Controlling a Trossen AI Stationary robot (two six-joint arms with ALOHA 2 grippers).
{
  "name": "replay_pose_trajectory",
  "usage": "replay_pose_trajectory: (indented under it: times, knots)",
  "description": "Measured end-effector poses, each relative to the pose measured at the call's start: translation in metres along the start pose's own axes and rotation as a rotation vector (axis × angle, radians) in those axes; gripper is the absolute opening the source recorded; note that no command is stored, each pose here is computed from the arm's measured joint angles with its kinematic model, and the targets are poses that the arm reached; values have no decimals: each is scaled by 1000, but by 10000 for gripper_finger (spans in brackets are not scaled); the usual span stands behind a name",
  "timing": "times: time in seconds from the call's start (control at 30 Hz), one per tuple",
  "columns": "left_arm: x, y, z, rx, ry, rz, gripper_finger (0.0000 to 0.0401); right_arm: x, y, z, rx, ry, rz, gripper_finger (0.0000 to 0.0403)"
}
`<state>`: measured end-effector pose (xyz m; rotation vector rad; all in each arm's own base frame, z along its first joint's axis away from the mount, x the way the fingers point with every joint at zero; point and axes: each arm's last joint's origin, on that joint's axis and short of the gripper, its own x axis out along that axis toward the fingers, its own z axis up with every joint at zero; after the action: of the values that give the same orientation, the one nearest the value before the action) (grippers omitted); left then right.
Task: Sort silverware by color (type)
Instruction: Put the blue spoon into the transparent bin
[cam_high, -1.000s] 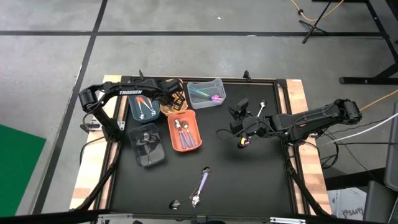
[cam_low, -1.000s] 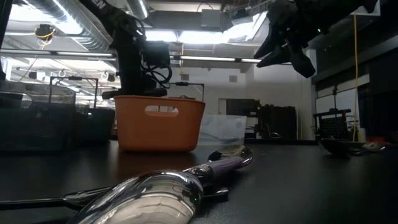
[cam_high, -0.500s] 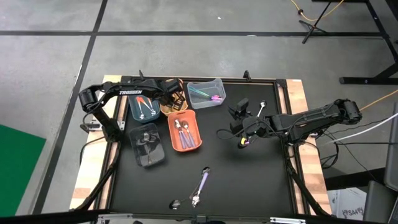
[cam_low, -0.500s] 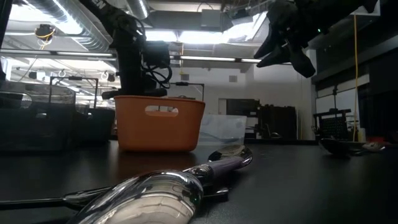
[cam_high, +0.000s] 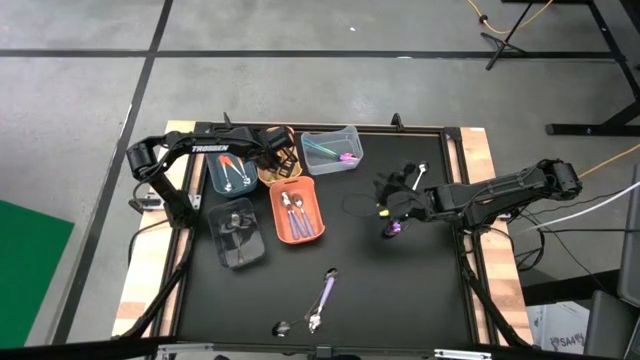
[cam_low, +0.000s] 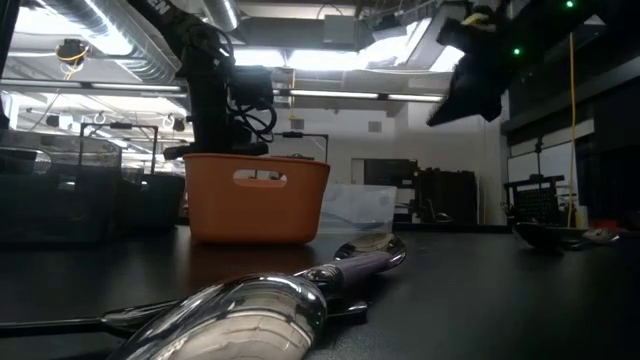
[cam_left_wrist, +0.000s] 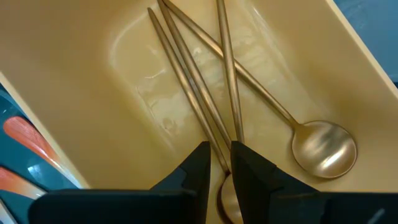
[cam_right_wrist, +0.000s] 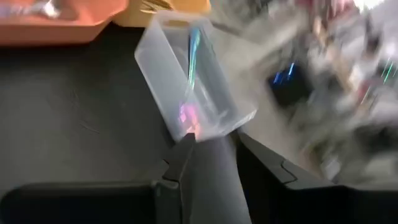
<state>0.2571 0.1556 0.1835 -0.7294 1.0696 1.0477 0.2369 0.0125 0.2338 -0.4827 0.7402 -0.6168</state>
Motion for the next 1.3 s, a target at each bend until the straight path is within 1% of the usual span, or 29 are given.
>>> replay_pose_trajectory:
  times: [0.17, 0.3, 0.43, 0.6, 0.73, 0.83, 0.9, 0.97, 1.07, 1.3]
  knots:
    - [0, 0, 0, 1, 0, 0, 57, -1, 1, -18, 449, 147, -7, 108]
    - [0, 0, 0, 1, 0, 0, 57, -4, 3, -32, 741, 289, 5, 108]
    - [0, 0, 0, 1, 0, 0, 57, -7, 5, -40, 959, 422, 30, 108]
    - [0, 0, 0, 2, 1, 0, 57, -10, 7, -45, 1179, 581, 53, 108]
    - [0, 0, 0, 2, 1, 0, 57, -14, 8, -52, 1304, 745, 34, 108]
    - [0, 0, 0, 2, 1, 0, 57, -18, 8, -59, 1371, 863, -24, 108]
    - [0, -1, 0, 3, 1, 0, 57, -20, 7, -62, 1416, 910, -77, 108]
    - [0, -1, -1, 7, 1, 0, 57, -21, 6, -63, 1470, 926, -120, 108]
    - [0, -1, -1, 11, 1, -1, 57, -21, 6, -63, 1525, 928, -148, 108]
    - [-1, -5, -4, 28, 0, -7, 57, -14, 13, -63, 1565, 936, -195, 108]
